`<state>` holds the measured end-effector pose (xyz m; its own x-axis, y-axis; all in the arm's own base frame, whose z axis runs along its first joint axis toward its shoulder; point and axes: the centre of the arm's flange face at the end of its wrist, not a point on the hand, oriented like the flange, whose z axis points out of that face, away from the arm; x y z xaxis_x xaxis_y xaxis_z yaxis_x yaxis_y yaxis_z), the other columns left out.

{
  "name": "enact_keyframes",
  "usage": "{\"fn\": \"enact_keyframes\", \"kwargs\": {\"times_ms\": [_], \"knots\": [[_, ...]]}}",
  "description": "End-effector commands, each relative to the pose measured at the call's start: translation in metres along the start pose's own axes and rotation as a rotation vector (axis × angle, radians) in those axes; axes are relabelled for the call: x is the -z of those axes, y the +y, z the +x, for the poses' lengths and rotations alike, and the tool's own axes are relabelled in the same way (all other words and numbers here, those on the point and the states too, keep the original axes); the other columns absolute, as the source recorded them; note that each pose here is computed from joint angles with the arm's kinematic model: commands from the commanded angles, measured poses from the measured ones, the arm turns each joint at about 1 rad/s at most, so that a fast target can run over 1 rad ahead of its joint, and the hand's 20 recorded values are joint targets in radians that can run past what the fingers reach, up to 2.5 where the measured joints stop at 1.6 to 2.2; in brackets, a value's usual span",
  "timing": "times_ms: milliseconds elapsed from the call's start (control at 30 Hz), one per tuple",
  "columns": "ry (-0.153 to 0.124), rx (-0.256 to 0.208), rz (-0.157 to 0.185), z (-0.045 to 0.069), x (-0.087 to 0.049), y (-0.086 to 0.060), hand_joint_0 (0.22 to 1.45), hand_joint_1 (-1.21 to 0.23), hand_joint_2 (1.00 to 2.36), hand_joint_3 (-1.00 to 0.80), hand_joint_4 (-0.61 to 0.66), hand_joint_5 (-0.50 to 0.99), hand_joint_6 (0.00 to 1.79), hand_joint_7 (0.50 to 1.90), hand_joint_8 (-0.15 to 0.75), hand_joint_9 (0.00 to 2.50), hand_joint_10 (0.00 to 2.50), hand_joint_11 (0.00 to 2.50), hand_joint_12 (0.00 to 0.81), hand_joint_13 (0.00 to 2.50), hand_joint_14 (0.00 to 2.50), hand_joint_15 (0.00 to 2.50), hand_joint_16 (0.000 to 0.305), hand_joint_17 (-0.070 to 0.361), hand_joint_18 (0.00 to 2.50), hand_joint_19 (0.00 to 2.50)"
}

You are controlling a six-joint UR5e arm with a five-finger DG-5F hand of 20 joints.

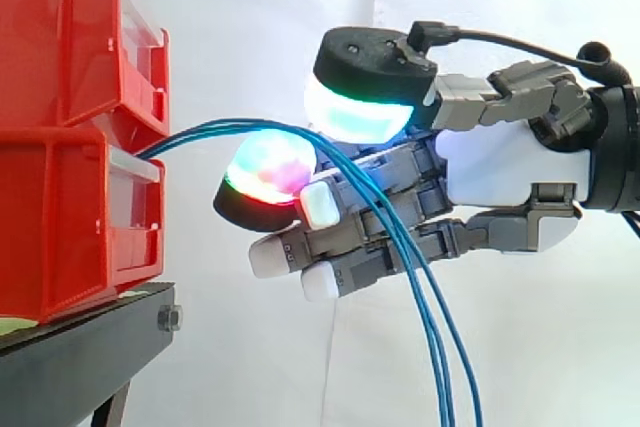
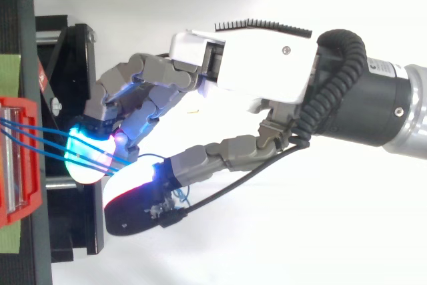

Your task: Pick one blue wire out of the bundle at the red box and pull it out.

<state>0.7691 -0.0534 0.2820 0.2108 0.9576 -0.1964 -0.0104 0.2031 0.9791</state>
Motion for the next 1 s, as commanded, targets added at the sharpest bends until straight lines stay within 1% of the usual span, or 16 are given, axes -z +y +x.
{"fn": "enact_keyframes", "kwargs": {"times_ms": [0,67,133,167,233,267,333,367,400,500,533,600,633,833,900,967], "knots": [[0.000,-0.002,0.000,0.0002,-0.0003,-0.0001,0.63,-0.88,1.00,-0.45,0.22,-0.16,0.87,0.72,0.269,0.91,0.02,0.59,0.350,0.57,0.02,0.34,0.055,0.123,0.45,0.55],[0.000,-0.001,-0.002,-0.0001,-0.0002,0.0010,0.60,-0.82,1.00,-0.47,0.22,-0.14,0.86,0.75,0.268,0.94,0.02,0.58,0.350,0.58,0.02,0.34,0.055,0.123,0.45,0.56],[0.000,0.001,0.001,0.0002,0.0000,-0.0009,0.59,-0.78,1.00,-0.48,0.20,-0.13,0.84,0.78,0.273,0.98,0.02,0.57,0.351,0.60,0.01,0.34,0.054,0.122,0.47,0.58],[0.000,-0.001,-0.002,-0.0001,-0.0002,0.0010,0.59,-0.78,1.00,-0.48,0.20,-0.13,0.84,0.78,0.272,0.98,0.02,0.57,0.351,0.60,0.01,0.34,0.054,0.122,0.47,0.57],[0.000,-0.001,-0.002,-0.0001,-0.0002,0.0010,0.59,-0.74,1.01,-0.44,0.20,-0.12,0.83,0.80,0.273,1.00,0.02,0.55,0.347,0.61,0.01,0.34,0.054,0.121,0.48,0.58],[0.000,-0.001,-0.002,-0.0001,-0.0002,0.0010,0.59,-0.74,1.01,-0.43,0.20,-0.12,0.83,0.81,0.270,1.00,0.02,0.56,0.347,0.61,0.01,0.34,0.053,0.120,0.48,0.59],[-0.001,-0.001,-0.003,-0.0001,-0.0004,0.0011,0.60,-0.75,1.01,-0.33,0.16,-0.12,0.84,0.84,0.274,1.00,0.02,0.57,0.350,0.61,0.02,0.35,0.053,0.120,0.50,0.58],[-0.001,-0.001,-0.003,-0.0001,-0.0004,0.0011,0.61,-0.76,1.01,-0.31,0.17,-0.12,0.84,0.87,0.277,1.00,0.02,0.56,0.348,0.62,0.02,0.35,0.053,0.120,0.50,0.59],[0.000,-0.001,-0.002,0.0002,-0.0005,0.0000,0.60,-0.76,1.02,-0.27,0.16,-0.13,0.86,0.84,0.272,0.99,0.02,0.56,0.350,0.62,0.02,0.35,0.053,0.120,0.50,0.59],[-0.001,-0.001,-0.003,-0.0001,-0.0004,0.0011,0.60,-0.77,1.02,-0.24,0.14,-0.13,0.87,0.84,0.277,0.99,0.02,0.57,0.348,0.62,0.02,0.35,0.053,0.120,0.50,0.59],[-0.001,-0.003,-0.003,-0.0001,-0.0004,0.0011,0.60,-0.77,1.02,-0.23,0.16,-0.13,0.87,0.83,0.272,0.99,0.02,0.58,0.348,0.62,0.02,0.35,0.053,0.120,0.50,0.59],[0.000,-0.001,-0.002,0.0002,-0.0005,0.0000,0.59,-0.76,1.02,-0.23,0.17,-0.13,0.87,0.81,0.272,1.00,0.02,0.55,0.347,0.62,0.02,0.35,0.054,0.121,0.50,0.60],[-0.001,-0.001,-0.003,-0.0001,-0.0004,0.0011,0.58,-0.73,1.01,-0.25,0.18,-0.12,0.87,0.80,0.283,1.01,0.02,0.53,0.357,0.63,0.02,0.35,0.057,0.128,0.52,0.60],[0.000,-0.001,-0.002,0.0002,-0.0005,0.0000,0.57,-0.63,1.01,-0.25,0.22,-0.10,0.79,0.85,0.297,1.04,0.02,0.51,0.382,0.65,0.01,0.35,0.062,0.139,0.55,0.59],[0.000,-0.001,-0.002,-0.0001,0.0000,0.0004,0.57,-0.61,1.01,-0.25,0.22,-0.09,0.77,0.89,0.295,1.04,0.02,0.49,0.385,0.66,0.01,0.35,0.063,0.141,0.54,0.60],[-0.001,-0.001,-0.003,-0.0001,-0.0004,0.0011,0.56,-0.60,1.01,-0.25,0.21,-0.09,0.76,0.89,0.296,1.04,0.02,0.49,0.391,0.66,0.02,0.34,0.063,0.142,0.54,0.60]]}}
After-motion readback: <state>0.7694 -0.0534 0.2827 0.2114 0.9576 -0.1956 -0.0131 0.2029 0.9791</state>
